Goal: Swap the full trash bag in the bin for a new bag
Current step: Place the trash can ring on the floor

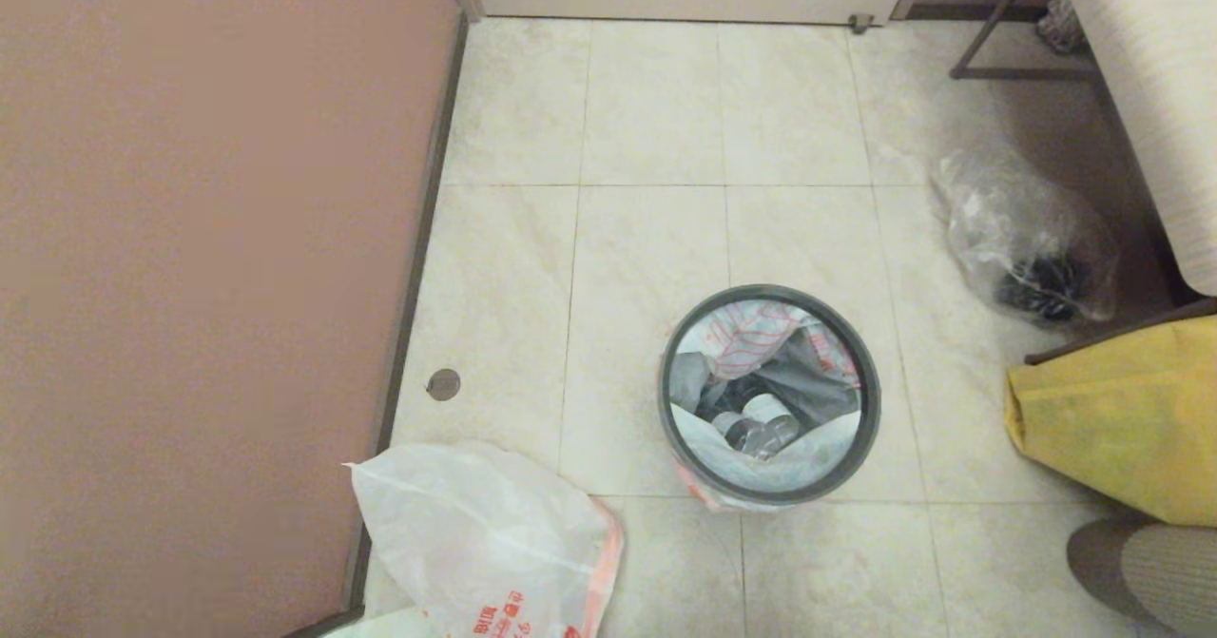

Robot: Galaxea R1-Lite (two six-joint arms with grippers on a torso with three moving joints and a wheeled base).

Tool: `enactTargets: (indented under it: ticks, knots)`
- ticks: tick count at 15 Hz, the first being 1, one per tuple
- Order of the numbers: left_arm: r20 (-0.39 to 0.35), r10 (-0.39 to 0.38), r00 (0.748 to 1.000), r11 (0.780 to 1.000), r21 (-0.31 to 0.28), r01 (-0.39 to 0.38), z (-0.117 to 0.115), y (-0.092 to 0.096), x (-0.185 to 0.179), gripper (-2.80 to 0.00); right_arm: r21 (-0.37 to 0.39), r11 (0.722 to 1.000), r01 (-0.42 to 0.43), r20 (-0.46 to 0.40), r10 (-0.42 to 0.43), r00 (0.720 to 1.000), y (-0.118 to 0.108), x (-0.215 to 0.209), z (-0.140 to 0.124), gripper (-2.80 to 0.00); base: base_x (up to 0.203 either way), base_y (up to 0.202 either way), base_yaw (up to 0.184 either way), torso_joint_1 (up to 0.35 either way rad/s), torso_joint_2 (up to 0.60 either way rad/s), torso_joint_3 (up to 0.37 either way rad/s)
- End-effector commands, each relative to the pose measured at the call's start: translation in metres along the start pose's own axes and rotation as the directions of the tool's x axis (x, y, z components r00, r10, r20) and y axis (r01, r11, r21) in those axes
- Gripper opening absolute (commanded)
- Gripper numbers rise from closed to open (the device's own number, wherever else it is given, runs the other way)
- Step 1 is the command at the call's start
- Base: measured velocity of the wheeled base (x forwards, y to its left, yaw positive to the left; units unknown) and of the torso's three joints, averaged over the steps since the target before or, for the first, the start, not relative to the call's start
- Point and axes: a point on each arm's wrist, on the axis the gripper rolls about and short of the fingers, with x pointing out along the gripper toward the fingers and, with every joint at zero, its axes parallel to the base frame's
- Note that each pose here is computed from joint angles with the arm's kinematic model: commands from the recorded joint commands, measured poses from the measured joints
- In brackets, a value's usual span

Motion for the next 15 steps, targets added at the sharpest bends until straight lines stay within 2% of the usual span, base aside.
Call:
enactTargets:
  ticks: [1,3,5,7,10,15]
  knots:
    - [-0.001,0.000,1.000,1.000,-0.001,0.000,0.000,0.000,0.000,-2.80,0.028,0.998,-0.057,-0.168,0.061,0.984,0.001,0.048,0.011,-2.80,0.000,0.000,0.000,0.000,0.00,0.000]
    - [-0.001,0.000,1.000,1.000,-0.001,0.000,0.000,0.000,0.000,-2.80,0.096,0.992,-0.085,-0.197,0.103,0.975,0.005,0.074,0.031,-2.80,0.000,0.000,0.000,0.000,0.00,0.000]
    - [-0.001,0.000,1.000,1.000,-0.001,0.000,0.000,0.000,0.000,-2.80,0.123,0.986,-0.110,-0.219,0.135,0.966,0.011,0.098,0.048,-2.80,0.000,0.000,0.000,0.000,0.00,0.000]
    - [-0.001,0.000,1.000,1.000,-0.001,0.000,0.000,0.000,0.000,-2.80,0.109,0.984,-0.139,-0.236,0.161,0.958,0.024,0.117,0.059,-2.80,0.000,0.000,0.000,0.000,0.00,0.000]
    - [-0.001,0.000,1.000,1.000,-0.001,0.000,0.000,0.000,0.000,-2.80,0.073,0.990,-0.122,-0.291,0.138,0.947,0.042,0.147,0.058,-2.80,0.000,0.000,0.000,0.000,0.00,0.000]
    - [-0.001,0.000,1.000,1.000,-0.001,0.000,0.000,0.000,0.000,-2.80,0.028,0.986,-0.162,-0.358,0.161,0.920,0.063,0.183,0.049,-2.80,0.000,0.000,0.000,0.000,0.00,0.000]
